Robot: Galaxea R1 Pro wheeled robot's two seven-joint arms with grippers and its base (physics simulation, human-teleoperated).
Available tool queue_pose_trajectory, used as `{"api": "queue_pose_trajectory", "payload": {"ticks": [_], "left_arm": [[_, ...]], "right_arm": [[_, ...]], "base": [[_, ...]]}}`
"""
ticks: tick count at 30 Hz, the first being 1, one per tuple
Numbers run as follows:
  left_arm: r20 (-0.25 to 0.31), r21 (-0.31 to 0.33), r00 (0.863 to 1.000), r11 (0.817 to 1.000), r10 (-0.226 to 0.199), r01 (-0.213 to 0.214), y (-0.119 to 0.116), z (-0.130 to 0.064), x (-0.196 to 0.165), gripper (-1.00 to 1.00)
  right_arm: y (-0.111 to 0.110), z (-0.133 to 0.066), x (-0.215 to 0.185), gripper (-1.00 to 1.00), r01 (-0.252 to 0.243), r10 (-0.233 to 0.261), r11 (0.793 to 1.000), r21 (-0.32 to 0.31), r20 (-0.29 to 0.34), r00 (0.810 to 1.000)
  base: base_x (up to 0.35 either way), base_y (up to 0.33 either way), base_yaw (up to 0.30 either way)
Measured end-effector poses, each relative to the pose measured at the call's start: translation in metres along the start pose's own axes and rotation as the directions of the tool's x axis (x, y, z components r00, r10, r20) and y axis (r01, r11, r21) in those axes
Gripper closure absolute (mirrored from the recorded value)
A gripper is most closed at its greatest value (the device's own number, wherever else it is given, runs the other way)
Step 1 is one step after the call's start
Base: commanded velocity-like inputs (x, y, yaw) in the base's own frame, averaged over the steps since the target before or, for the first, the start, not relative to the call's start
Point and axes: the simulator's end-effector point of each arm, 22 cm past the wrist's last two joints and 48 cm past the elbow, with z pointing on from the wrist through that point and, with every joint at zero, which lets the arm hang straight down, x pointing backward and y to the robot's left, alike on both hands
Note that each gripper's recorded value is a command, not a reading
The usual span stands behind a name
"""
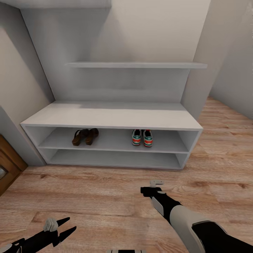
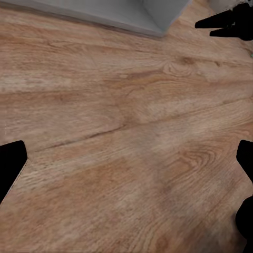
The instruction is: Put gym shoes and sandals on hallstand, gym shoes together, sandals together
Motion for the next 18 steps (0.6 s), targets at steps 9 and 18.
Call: {"api": "queue_pose_trajectory", "payload": {"ticks": [9, 18], "left_arm": [[0.010, -0.058, 1.000, 0.998, 0.014, -0.013, 0.007, -0.006, -0.018, -1.00], [0.010, -0.112, 1.000, 0.994, 0.014, -0.012, 0.010, -0.012, -0.036, -1.00]], "right_arm": [[-0.032, -0.013, -0.005, -1.00, 0.016, -0.012, 0.994, -0.105, 0.039, 0.999], [-0.060, -0.033, -0.014, -1.00, 0.040, -0.029, 0.983, -0.177, 0.065, 0.997]], "base": [[0.000, 0.000, 0.000], [0.000, 0.000, 0.000]]}}
